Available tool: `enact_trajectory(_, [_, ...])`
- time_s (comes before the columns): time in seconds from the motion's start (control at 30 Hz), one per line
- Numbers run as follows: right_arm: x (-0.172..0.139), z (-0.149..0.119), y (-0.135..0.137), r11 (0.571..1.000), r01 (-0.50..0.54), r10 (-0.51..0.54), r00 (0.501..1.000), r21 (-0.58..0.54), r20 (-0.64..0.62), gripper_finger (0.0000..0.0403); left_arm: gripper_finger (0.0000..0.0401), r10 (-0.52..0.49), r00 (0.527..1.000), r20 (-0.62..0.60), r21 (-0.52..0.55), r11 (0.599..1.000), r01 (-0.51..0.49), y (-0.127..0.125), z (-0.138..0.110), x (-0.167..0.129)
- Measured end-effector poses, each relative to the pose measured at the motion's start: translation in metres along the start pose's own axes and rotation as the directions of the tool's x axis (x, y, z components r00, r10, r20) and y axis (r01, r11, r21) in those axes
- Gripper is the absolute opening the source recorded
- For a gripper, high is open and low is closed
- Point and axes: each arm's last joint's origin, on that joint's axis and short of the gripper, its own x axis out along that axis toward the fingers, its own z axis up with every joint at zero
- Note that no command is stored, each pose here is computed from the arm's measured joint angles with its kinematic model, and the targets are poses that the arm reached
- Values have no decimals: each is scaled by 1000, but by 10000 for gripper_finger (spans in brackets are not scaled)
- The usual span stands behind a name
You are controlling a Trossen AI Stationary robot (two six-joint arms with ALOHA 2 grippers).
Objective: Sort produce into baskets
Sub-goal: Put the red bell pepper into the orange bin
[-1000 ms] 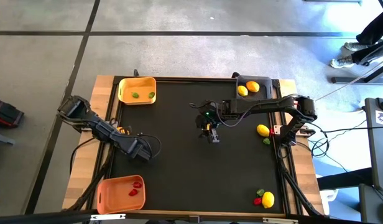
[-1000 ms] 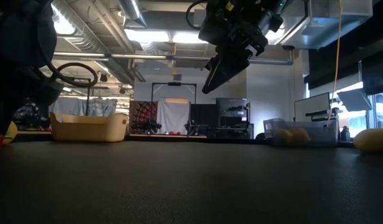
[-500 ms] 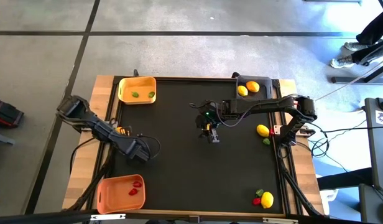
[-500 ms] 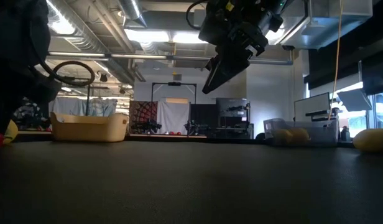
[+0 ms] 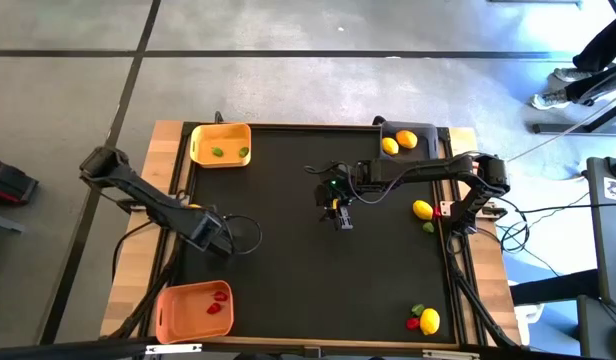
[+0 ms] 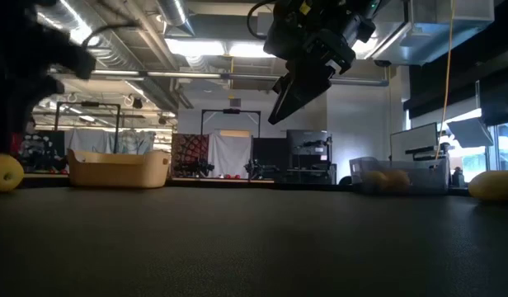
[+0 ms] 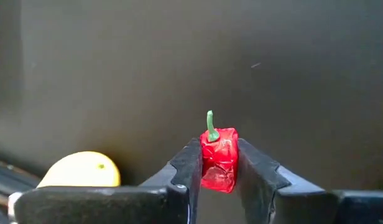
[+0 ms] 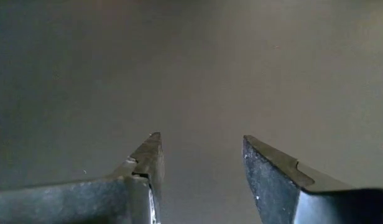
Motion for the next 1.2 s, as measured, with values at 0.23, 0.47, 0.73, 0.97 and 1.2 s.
enact_trajectory(0.23, [0,0,0,1000,0,0,1000,0,0,168,75,-142,987,70,-59,987,146,1,3,-30])
enact_trajectory(0.47, [0,-1,0,1000,-2,2,1000,2,-7,168,77,-419,904,88,-48,905,424,-13,0,-50])
enact_trajectory(0.73, [0,-1,0,1000,-2,2,1000,2,-7,168,75,-594,790,152,22,801,599,-40,-9,-64])
enact_trajectory(0.97, [0,-3,1,1000,-8,9,1000,14,-30,168,75,-600,789,134,-42,792,609,-55,-25,-64])
enact_trajectory(1.2, [0,-4,0,999,23,-22,998,22,-51,168,75,-577,813,75,-92,808,582,-76,-39,-53])
